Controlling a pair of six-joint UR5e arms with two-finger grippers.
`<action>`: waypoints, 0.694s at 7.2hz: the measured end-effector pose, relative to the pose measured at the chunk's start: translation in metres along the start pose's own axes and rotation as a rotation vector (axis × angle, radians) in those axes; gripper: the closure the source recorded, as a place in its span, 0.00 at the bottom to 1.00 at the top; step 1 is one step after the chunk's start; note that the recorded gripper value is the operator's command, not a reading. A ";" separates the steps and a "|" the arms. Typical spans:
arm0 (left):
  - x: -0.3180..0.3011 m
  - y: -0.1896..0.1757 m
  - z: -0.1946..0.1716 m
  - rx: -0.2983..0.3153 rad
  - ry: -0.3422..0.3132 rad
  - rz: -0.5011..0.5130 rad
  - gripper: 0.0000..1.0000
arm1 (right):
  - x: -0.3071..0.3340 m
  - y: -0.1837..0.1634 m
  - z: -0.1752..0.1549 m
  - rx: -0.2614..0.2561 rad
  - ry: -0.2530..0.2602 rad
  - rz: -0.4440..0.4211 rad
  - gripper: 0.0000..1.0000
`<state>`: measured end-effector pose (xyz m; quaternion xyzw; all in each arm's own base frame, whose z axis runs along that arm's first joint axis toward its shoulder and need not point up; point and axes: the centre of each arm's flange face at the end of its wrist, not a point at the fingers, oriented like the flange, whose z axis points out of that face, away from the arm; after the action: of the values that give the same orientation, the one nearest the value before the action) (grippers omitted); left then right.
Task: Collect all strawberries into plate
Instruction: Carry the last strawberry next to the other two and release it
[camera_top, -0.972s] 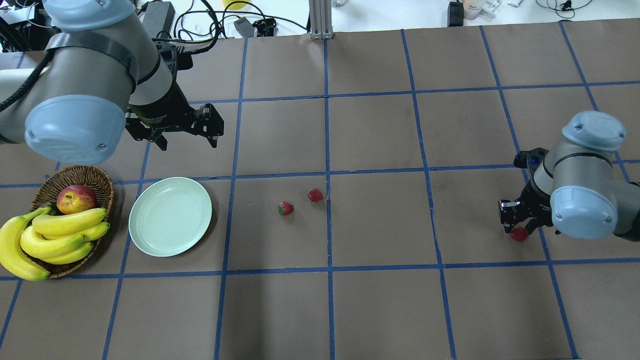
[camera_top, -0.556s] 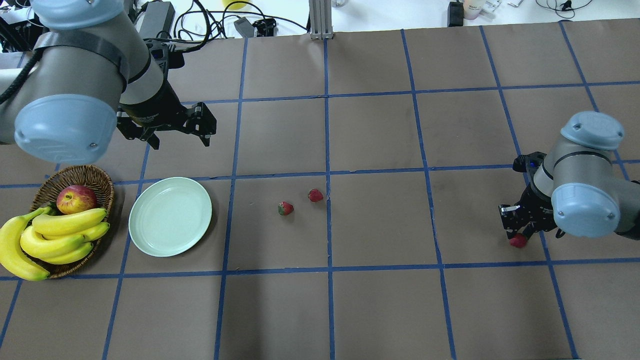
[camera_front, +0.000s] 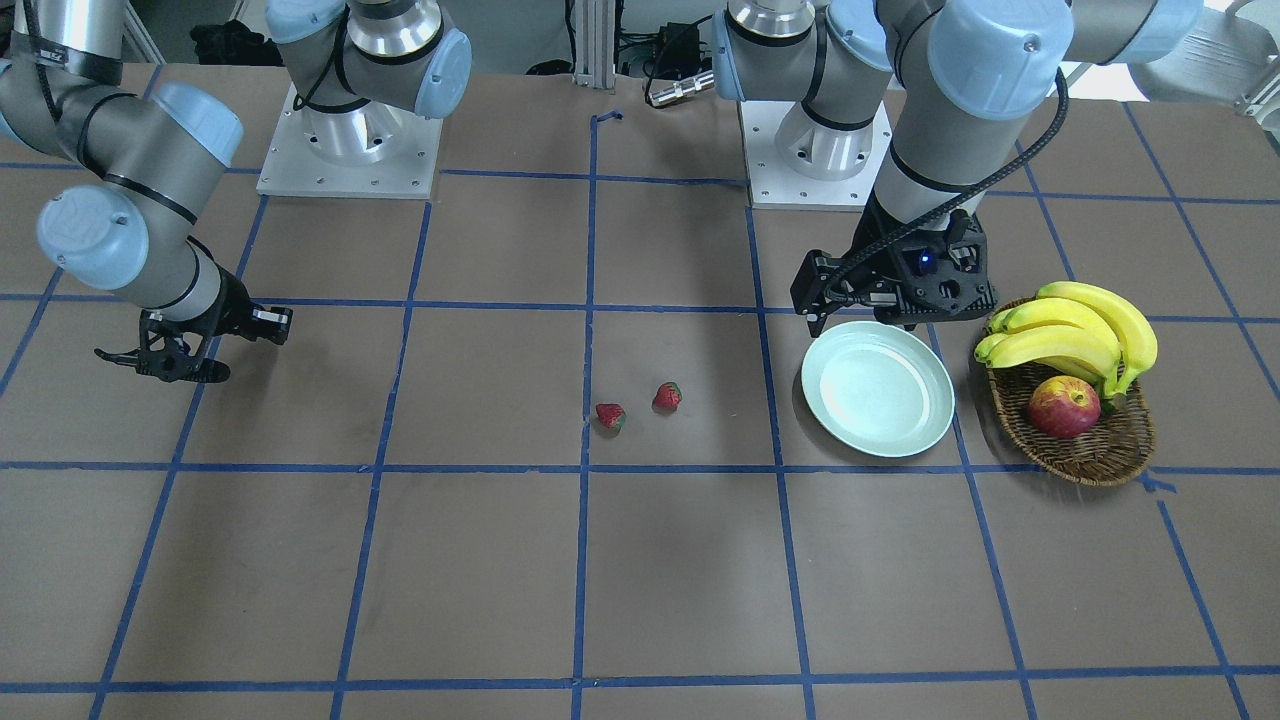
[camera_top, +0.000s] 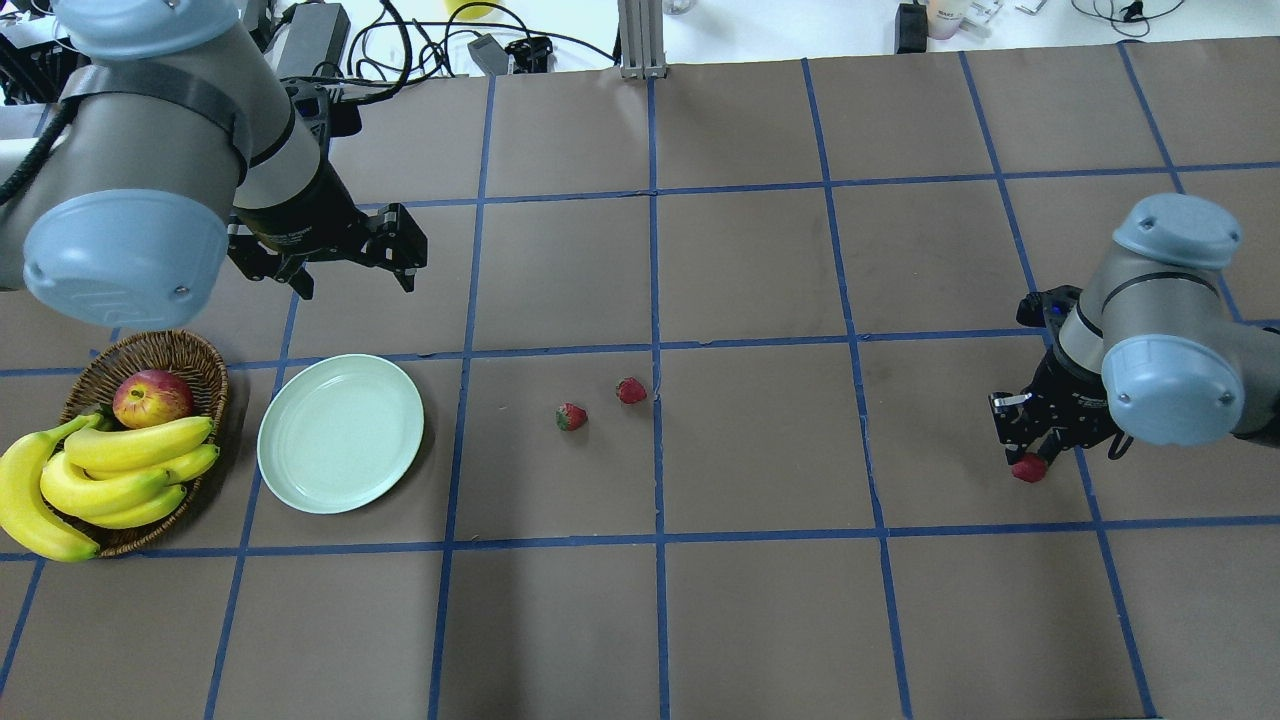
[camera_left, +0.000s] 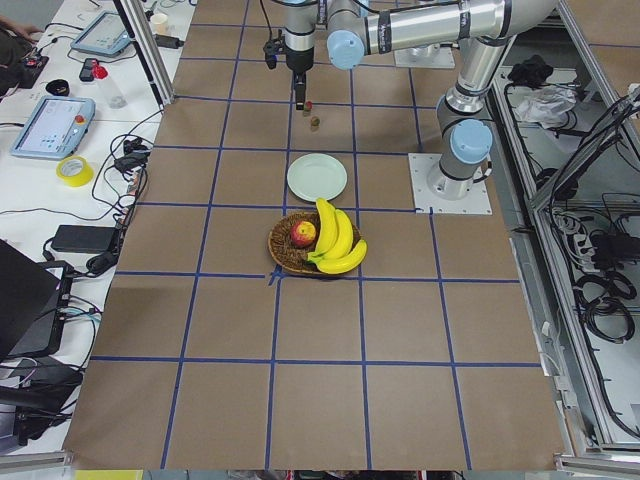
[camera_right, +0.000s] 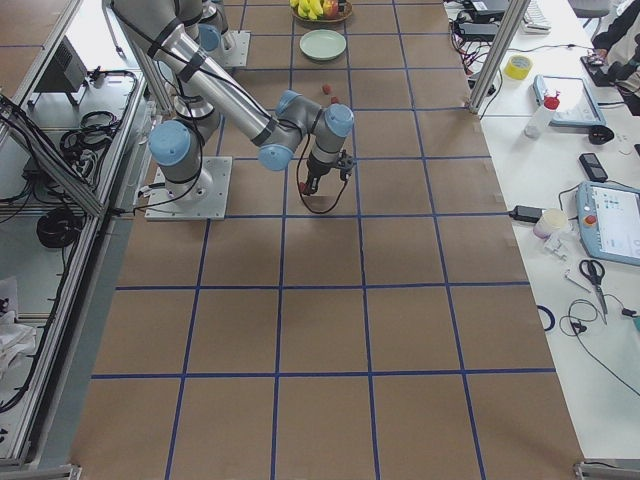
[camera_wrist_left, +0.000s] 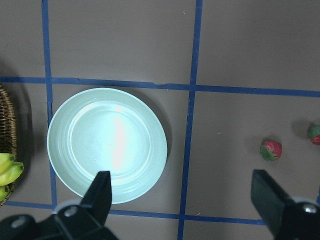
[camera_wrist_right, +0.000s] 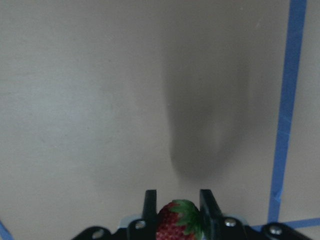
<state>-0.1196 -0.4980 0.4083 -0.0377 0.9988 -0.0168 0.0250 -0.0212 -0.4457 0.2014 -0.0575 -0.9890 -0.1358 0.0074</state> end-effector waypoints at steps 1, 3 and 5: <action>0.000 0.001 -0.001 0.000 -0.001 0.003 0.00 | -0.027 -0.003 -0.010 0.016 -0.007 0.014 0.74; -0.003 0.001 -0.006 0.012 -0.020 0.005 0.00 | -0.105 -0.007 -0.025 0.053 -0.048 0.089 0.74; -0.005 -0.009 -0.005 0.057 -0.037 0.000 0.00 | -0.200 -0.007 -0.038 0.081 -0.079 0.176 0.74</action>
<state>-0.1145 -0.5060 0.4138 -0.0373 0.9973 -0.0446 0.0445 0.1766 -0.4848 0.2296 -0.1492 -0.9844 -0.0920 -0.0175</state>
